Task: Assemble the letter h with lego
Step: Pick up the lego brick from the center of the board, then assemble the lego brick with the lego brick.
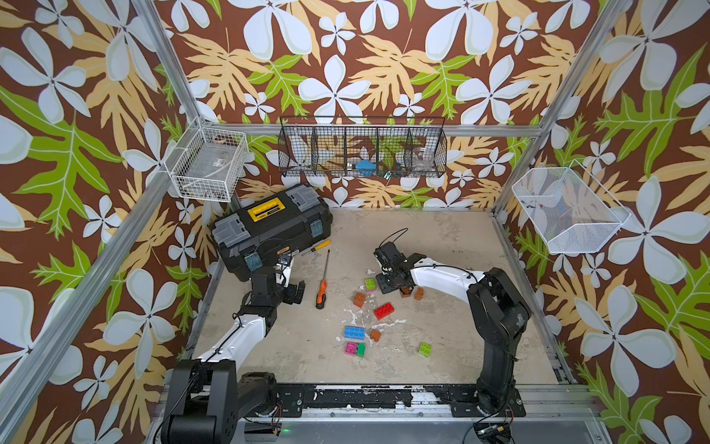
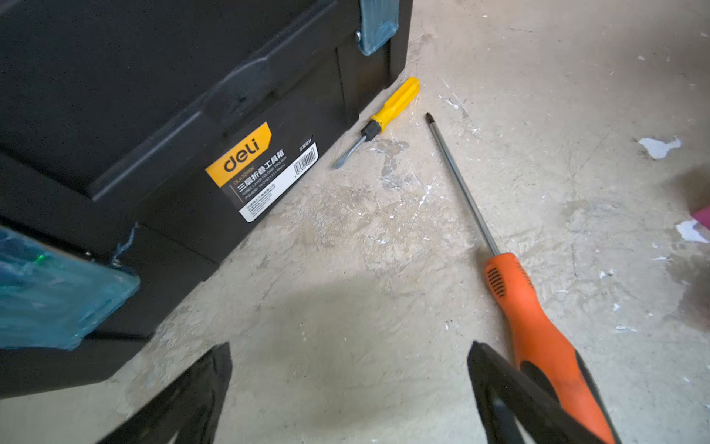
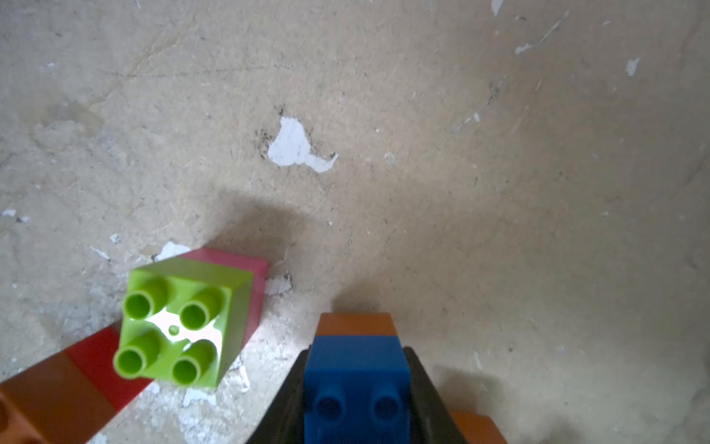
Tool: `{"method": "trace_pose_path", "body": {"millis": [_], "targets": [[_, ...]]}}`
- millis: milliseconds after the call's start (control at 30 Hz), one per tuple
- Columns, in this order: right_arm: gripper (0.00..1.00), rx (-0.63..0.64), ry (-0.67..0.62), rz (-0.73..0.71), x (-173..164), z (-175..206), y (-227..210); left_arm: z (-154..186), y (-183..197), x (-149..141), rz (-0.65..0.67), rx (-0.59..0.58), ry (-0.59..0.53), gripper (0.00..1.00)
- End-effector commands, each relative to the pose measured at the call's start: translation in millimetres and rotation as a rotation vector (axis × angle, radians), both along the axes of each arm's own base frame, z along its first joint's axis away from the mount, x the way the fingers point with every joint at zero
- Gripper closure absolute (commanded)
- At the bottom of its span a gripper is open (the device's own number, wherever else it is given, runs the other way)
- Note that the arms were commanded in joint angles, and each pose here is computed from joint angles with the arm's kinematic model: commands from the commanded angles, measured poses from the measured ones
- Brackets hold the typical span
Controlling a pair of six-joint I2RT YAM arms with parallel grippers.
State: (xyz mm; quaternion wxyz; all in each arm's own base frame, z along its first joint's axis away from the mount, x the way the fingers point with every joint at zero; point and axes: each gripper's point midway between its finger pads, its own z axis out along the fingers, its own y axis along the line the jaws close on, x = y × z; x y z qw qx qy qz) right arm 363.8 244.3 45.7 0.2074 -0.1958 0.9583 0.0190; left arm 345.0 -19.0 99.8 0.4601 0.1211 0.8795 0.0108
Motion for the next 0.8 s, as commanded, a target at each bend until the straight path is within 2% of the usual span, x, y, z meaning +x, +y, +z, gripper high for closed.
{"method": "trace_pose_path", "body": {"millis": [0, 167, 367, 533, 767], "targets": [[0.71, 0.031, 0.014, -0.010, -13.6, 10.4, -2.4, 4.6, 5.4, 5.7, 0.028, 0.005, -0.016, 0.00], [0.71, 0.121, -0.002, -0.010, -44.1, 32.3, 2.0, 5.7, 8.4, 5.1, 0.043, 0.012, -0.023, 0.00], [0.71, 0.205, -0.030, 0.014, -71.1, 36.0, 25.3, 4.7, 10.0, 5.4, 0.050, 0.015, -0.020, 0.00], [0.71, 0.202, -0.025, 0.045, -80.0, 27.1, 38.3, 3.3, 11.4, 6.0, 0.055, 0.021, -0.012, 0.00], [0.71, 0.120, -0.017, 0.065, -88.3, 14.1, 38.7, 1.2, 12.3, 5.8, 0.057, 0.029, -0.003, 0.00]]}}
